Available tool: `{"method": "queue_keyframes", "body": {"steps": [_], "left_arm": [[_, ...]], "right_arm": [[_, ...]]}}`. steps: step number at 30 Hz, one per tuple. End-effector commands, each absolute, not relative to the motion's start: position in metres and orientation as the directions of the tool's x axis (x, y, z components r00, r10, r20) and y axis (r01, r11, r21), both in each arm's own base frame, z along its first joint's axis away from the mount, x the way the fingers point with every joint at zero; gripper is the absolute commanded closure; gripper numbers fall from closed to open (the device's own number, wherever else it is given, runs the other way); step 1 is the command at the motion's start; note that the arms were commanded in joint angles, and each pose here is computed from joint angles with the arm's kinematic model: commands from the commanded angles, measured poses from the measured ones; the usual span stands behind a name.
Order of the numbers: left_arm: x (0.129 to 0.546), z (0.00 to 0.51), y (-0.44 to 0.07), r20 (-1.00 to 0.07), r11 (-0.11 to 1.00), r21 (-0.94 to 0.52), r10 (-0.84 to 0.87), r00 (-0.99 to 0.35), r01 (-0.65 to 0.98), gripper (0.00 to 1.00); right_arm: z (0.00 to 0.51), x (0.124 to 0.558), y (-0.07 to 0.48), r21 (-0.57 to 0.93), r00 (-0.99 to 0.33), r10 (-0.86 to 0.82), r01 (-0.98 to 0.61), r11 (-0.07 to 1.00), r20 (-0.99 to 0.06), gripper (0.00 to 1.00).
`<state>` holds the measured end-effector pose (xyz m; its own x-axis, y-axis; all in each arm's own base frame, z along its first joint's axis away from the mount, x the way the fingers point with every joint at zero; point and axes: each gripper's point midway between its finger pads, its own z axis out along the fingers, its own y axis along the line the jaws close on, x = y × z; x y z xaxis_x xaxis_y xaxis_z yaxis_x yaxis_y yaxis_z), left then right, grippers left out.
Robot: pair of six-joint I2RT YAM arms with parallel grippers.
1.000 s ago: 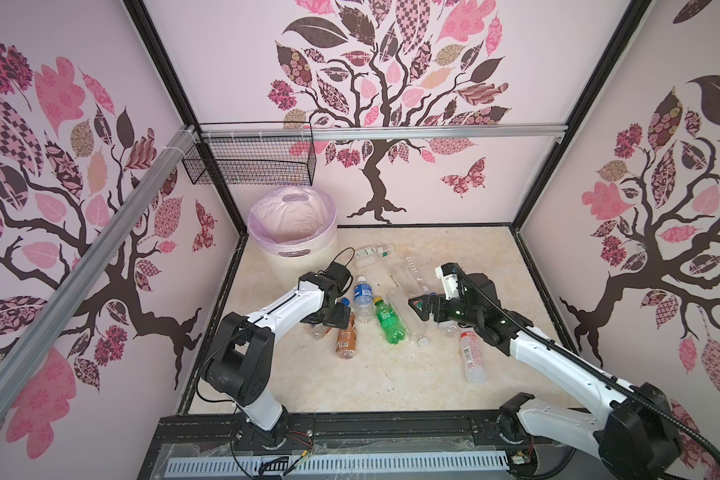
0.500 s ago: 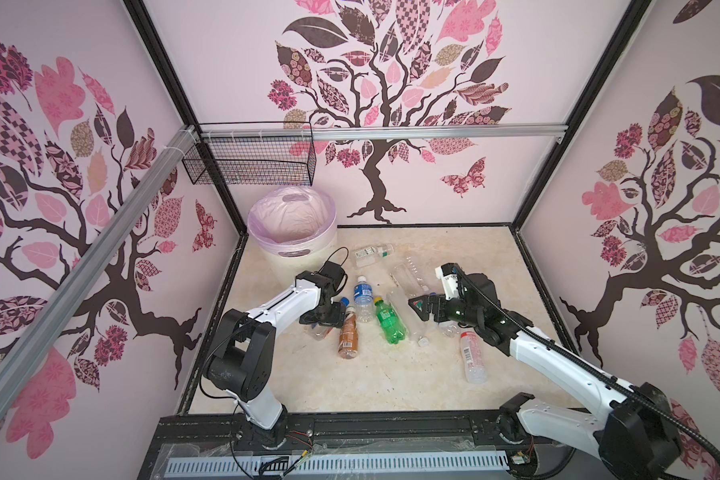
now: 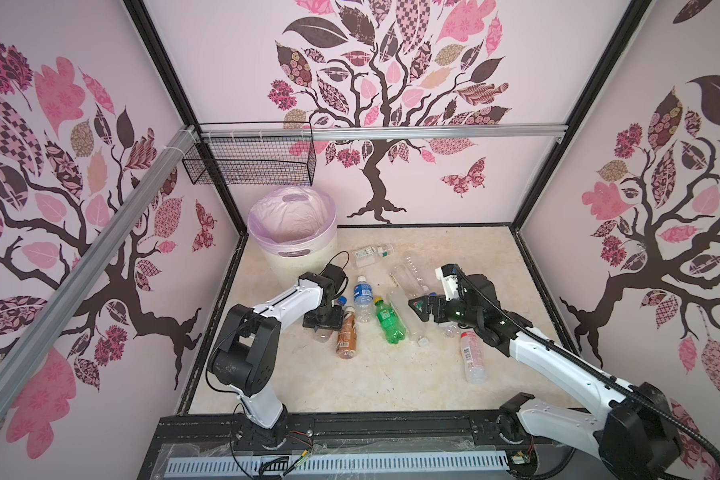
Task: Throw the plastic bottles in the bin
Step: 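Lower the left gripper onto the blue-cap clear bottle and close it, then lift the blue-cap bottle with the left gripper over the bin and release it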
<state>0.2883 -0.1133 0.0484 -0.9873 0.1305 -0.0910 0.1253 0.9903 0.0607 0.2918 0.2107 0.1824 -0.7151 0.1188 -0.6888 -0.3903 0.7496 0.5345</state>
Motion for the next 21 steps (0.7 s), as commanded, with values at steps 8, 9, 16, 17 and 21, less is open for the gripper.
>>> {"method": "queue_keyframes", "body": {"steps": [8,9,16,17,21], "left_arm": [[0.283,0.045,-0.112,-0.077,0.991,0.059,0.127,-0.989,0.123,0.45],[0.283,0.045,-0.112,-0.079,0.991,0.06,0.127,-0.989,0.122,0.46],[0.289,0.058,-0.111,-0.135,0.992,0.059,0.119,-0.984,0.112,0.49],[0.29,0.062,-0.112,-0.15,0.992,0.052,0.119,-0.982,0.112,0.49],[0.292,0.076,-0.12,-0.204,0.992,0.002,0.125,-0.971,0.127,0.49]], "right_arm": [[0.19,0.289,0.211,0.541,-0.703,0.128,-0.405,0.738,-0.7,0.0],[0.191,0.289,0.211,0.541,-0.702,0.128,-0.405,0.738,-0.7,0.0],[0.193,0.288,0.21,0.54,-0.7,0.13,-0.405,0.738,-0.702,0.0],[0.195,0.288,0.21,0.541,-0.699,0.131,-0.406,0.737,-0.703,0.0],[0.198,0.287,0.209,0.537,-0.694,0.131,-0.408,0.738,-0.708,0.01]]}}
